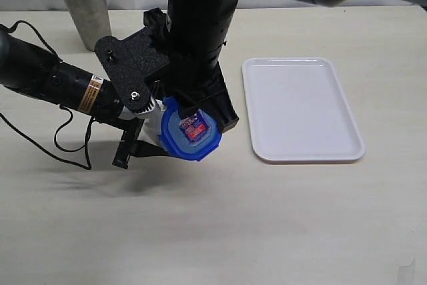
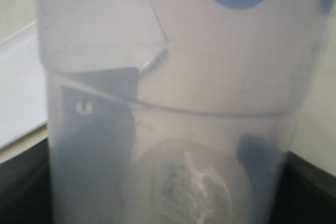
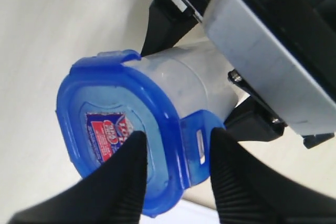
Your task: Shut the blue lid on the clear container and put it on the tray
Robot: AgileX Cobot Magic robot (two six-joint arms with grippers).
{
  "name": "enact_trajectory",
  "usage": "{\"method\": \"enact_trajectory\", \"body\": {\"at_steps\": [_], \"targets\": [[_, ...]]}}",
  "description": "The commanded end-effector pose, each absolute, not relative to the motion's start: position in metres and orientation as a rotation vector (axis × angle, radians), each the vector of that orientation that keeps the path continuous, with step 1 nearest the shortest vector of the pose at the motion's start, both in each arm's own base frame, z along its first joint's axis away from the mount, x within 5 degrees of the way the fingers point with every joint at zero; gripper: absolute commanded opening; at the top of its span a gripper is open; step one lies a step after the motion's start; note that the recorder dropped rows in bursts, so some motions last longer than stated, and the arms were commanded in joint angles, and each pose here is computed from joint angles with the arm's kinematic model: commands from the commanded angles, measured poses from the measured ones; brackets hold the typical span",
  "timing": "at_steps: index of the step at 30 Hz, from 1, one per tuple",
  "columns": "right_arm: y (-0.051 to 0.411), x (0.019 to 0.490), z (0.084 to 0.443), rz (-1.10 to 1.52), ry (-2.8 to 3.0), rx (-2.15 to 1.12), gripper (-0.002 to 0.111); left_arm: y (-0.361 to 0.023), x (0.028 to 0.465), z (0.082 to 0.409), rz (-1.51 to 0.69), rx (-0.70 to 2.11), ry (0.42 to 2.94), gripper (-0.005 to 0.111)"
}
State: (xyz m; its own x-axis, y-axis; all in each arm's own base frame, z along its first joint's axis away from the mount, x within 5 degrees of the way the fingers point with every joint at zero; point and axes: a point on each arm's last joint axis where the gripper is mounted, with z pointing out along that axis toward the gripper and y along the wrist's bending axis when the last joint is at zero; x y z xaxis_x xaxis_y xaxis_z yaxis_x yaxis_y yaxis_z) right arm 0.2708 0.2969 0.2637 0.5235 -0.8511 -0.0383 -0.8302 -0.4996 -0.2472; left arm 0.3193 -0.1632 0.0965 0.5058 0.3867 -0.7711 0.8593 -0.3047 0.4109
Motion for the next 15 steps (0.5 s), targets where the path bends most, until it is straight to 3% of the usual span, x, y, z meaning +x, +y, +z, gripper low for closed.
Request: {"method": "enact_trajectory", "body": {"at_steps": [1,15], "targets": [[0.309,0.269,0.238,-0.050,1.439,-2.557,0.008,-0.172,0.317,0.118,-0.853,1.709,1.012,0.000],[0.317,0.264,0.226,-0.041,1.419,-2.597,0.008,-0.171,0.317,0.118,-0.855,1.717,1.009,0.000]]}}
